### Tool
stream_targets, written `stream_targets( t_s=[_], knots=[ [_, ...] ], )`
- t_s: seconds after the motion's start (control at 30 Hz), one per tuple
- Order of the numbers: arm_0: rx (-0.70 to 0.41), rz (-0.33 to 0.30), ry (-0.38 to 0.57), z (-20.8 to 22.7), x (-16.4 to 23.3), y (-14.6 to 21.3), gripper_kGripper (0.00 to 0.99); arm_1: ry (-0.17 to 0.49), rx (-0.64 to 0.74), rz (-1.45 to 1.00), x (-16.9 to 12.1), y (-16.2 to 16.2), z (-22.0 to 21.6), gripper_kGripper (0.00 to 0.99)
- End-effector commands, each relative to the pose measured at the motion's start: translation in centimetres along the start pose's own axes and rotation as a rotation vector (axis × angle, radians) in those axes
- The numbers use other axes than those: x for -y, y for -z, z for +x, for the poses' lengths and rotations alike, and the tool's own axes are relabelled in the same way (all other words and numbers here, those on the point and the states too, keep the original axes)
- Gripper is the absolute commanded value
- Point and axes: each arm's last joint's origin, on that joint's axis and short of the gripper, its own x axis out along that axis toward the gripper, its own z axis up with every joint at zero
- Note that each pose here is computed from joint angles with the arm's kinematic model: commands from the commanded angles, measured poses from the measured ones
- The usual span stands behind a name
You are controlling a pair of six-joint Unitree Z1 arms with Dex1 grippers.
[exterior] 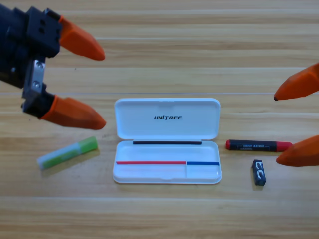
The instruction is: Clean up eraser and pencils
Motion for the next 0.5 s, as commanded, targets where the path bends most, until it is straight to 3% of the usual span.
stream_targets(
  t_s=[0.03, 0.37, 0.5],
  knots=[
    [-0.039, 0.009, 0.054, 1.1, 0.5, 0.0, 0.988, -0.040, -0.045, -0.014, -0.7, 0.8, 1.2, 0.979],
    [-0.049, 0.014, 0.058, 0.9, 0.8, 0.1, 0.986, -0.036, -0.060, 0.026, -0.6, 1.0, 1.5, 0.980],
    [-0.133, 0.037, -0.035, 1.3, 0.1, 0.4, 0.986, -0.007, -0.103, 0.074, -0.1, 1.2, 2.4, 0.983]
  ],
)
